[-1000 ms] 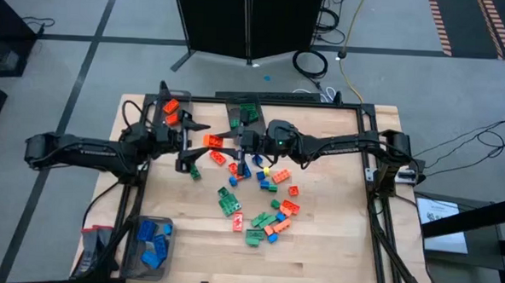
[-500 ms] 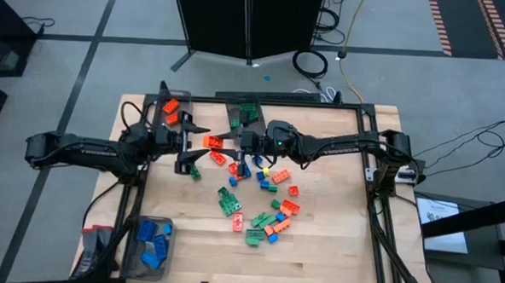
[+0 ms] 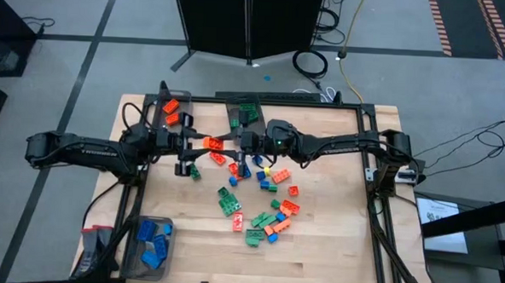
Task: Sort blocks
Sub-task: Put the orange game piece into the top left black transparent bin
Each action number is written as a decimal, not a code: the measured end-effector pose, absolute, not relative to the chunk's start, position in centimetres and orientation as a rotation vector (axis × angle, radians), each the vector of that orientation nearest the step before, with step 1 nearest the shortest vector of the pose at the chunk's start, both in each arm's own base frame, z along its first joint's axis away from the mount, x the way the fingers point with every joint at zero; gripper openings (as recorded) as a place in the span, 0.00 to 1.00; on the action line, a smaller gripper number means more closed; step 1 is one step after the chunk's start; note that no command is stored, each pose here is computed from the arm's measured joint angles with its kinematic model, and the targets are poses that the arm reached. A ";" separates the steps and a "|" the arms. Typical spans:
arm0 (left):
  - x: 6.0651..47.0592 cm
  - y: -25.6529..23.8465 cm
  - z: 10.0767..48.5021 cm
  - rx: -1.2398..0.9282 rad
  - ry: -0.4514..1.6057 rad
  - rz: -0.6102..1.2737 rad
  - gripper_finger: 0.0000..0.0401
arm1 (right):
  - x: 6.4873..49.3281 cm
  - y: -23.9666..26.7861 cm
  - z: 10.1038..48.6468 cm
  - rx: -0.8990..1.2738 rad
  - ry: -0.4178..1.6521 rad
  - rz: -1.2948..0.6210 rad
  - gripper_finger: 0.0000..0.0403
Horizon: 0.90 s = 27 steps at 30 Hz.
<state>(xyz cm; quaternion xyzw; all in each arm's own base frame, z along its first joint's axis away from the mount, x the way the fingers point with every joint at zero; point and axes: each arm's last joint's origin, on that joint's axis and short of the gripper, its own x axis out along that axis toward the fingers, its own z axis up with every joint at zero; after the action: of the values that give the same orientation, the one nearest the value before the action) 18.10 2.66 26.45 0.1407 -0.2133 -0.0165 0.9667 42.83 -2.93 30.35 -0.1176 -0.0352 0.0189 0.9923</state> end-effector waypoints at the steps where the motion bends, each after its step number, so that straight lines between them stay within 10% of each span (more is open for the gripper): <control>1: 18.1 2.7 26.5 0.285 -0.432 -0.034 0.30 | 42.8 -2.9 30.3 -0.235 -0.070 0.038 0.28; 14: 18.3 3.3 25.6 0.302 -0.308 0.187 0.30 | 42.6 -3.6 28.8 -0.257 0.139 -0.138 0.58; 27: 16.1 7.4 21.8 0.145 0.175 1.417 0.30 | 41.9 -3.7 26.6 -0.253 0.397 -0.282 0.57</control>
<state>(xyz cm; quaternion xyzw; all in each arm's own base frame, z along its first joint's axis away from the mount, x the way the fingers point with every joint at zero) 16.07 7.43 21.76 0.0663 0.0802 0.6493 0.7534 41.93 -3.66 26.60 -0.1250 0.1961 -0.1394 0.9625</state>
